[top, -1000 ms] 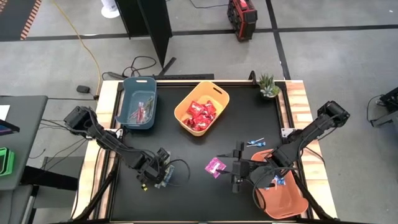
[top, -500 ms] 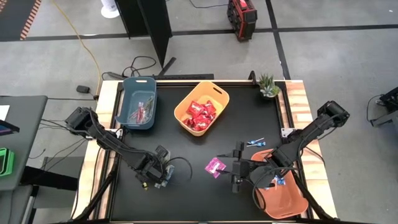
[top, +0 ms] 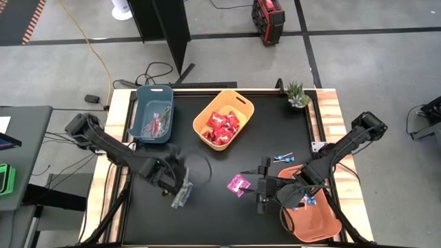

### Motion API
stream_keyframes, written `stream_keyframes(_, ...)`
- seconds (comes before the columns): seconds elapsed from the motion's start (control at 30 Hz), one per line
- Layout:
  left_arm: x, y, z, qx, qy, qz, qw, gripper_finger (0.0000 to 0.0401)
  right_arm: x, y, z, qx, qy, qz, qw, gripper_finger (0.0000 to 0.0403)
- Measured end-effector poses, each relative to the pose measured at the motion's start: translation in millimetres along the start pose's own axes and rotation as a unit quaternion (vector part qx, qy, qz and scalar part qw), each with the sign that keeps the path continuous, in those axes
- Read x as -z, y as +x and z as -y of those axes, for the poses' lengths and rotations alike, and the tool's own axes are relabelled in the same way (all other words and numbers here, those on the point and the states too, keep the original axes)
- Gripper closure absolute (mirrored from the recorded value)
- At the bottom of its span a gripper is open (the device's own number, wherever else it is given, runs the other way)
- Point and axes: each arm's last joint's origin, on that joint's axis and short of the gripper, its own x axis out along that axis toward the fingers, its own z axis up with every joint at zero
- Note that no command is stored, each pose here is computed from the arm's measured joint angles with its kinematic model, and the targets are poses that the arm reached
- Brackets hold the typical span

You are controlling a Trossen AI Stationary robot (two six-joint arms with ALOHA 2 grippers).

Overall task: Sort candy
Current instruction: Put the green gummy into the blue bin, then put the blue lollipop into the orange bin

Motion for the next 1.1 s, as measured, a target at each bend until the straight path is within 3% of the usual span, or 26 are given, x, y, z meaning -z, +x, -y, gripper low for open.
stream_keyframes(0.17,19,-13,-35,-0.09,-0.149,0.024,0.985,0.0401,0,0,0,0.0,-0.002,0.0,1.0,0.0134)
stream_keyframes(0.4,63,-27,-84,-0.163,-0.321,-0.013,0.933,0.0401,0,0,0,0.0,-0.004,0.0,1.0,0.0134)
stream_keyframes(0.53,84,-28,-104,-0.186,-0.363,-0.053,0.911,0.0401,0,0,0,0.0,-0.004,0.0,1.0,0.0134)
stream_keyframes(0.73,100,-23,-122,-0.188,-0.395,-0.095,0.894,0.0397,0,0,0,0.0,-0.004,0.0,1.0,0.0134)
stream_keyframes(0.87,107,-11,-127,-0.183,-0.396,-0.13,0.89,0.0351,0,0,0,0.0,-0.004,0.0,1.0,0.0134)
stream_keyframes(1.1,112,-2,-130,-0.188,-0.397,-0.148,0.886,0.0201,0,0,0,0.0,-0.004,0.0,1.0,0.0134)
